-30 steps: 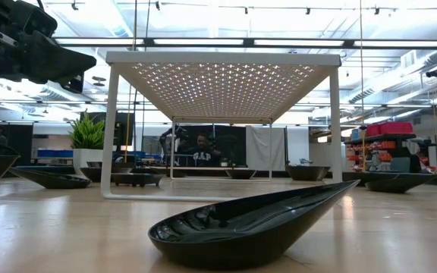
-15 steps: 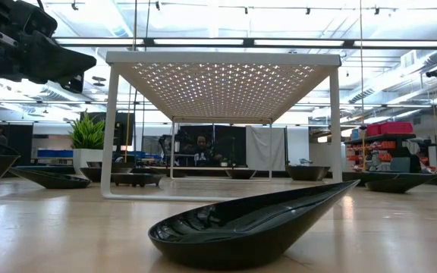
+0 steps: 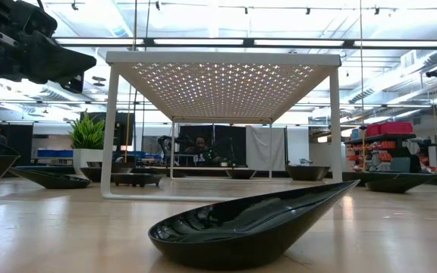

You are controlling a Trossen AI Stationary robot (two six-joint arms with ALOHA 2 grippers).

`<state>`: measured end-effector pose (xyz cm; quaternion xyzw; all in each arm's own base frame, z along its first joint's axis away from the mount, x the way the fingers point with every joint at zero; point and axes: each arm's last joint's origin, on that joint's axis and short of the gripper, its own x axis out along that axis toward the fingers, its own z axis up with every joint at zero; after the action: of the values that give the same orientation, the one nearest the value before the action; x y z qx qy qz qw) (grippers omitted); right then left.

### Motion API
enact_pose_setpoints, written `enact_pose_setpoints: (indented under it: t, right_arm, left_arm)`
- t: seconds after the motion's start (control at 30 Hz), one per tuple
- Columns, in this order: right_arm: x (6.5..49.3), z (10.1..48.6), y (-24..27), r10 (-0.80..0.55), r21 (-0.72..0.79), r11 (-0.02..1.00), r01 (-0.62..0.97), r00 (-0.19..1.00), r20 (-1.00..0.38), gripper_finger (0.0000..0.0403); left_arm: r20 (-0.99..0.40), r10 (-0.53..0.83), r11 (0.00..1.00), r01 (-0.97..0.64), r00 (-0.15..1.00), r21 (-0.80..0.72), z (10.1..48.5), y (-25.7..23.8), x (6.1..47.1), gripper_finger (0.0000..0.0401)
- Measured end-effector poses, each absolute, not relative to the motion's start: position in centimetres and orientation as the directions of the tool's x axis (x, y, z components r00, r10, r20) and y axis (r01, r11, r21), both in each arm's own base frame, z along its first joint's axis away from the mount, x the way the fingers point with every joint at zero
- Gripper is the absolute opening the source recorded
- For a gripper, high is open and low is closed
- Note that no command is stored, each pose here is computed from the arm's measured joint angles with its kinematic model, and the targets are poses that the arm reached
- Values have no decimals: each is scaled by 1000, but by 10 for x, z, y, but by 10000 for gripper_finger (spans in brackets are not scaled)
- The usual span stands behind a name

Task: Pick & Place Mini shaped plates
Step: Put the black square plate on the shelf

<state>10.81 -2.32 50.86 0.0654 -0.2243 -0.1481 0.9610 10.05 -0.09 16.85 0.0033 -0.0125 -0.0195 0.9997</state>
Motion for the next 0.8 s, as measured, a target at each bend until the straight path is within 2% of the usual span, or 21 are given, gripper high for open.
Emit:
enact_pose_setpoints:
  t: [0.37, 0.8]
  right_arm:
    - [122, 476, -47, -479, 76, 878, 473, 874, 85, 20]
    - [116, 440, -79, -643, -96, 758, 646, 712, -281, 20]
  left_arm:
    - [25, -40, 999, 39, 999, 7, 168, -1, 100, 21]
    - [25, -39, 999, 39, 999, 7, 169, -1, 100, 21]
